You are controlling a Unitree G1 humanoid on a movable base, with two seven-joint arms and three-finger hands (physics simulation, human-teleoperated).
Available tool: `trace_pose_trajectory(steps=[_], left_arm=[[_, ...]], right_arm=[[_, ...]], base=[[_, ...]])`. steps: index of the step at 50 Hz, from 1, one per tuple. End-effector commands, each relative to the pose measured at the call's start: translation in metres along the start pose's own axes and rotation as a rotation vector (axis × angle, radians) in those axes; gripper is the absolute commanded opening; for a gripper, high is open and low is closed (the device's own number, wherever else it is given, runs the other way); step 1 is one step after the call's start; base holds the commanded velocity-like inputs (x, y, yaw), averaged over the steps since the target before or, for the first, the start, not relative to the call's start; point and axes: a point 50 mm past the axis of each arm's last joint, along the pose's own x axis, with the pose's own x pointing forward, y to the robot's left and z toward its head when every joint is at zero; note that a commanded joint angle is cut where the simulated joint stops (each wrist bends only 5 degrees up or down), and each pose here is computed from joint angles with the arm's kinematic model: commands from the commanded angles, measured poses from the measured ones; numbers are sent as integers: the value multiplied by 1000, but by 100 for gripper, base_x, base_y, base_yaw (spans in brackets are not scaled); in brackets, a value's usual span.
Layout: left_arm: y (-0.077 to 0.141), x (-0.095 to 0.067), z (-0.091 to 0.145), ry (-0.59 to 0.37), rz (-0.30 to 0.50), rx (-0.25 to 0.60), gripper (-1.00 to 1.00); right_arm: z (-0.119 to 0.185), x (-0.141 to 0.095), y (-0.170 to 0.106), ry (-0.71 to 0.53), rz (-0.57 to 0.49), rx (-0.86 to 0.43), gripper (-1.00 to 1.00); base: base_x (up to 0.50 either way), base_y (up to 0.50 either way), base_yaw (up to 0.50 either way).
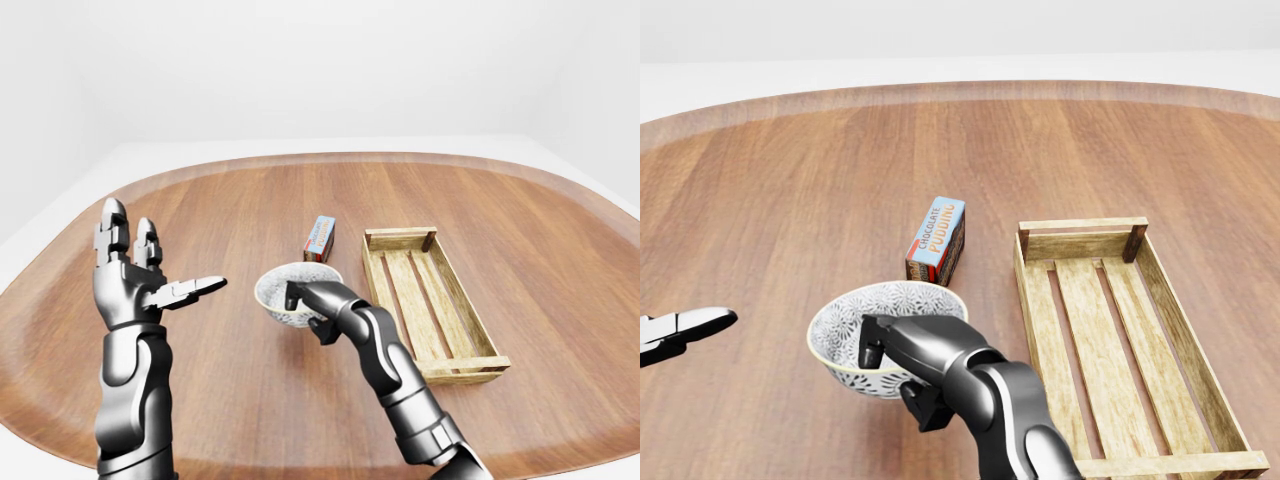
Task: Pick up the bowl on the left and put it in the tray.
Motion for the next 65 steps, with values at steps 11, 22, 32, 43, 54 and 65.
trace_pose_trajectory(steps=[11, 22, 32, 43, 54, 65], left_arm=[[2, 1, 3, -12, 4, -3, 100], [1, 0, 2, -8, 4, -3, 100], [1, 0, 1, -2, 3, 1, 100], [-1, -1, -1, 6, -2, 5, 100], [-1, -1, 0, -1, -2, 4, 100], [-2, -2, 1, -4, -6, 5, 100]], right_arm=[[20, -39, -78, 1, -277, -183, -100], [20, -64, -119, 16, -449, -235, -100], [10, -84, -141, -5, -529, -226, -100], [-17, -95, -149, 18, -522, -186, -100], [-43, -106, -139, 46, -506, -112, -100], [-79, -113, -133, 63, -459, 29, -100]], base=[[0, 0, 0], [0, 0, 0], [0, 0, 0], [0, 0, 0], [0, 0, 0], [0, 0, 0]])
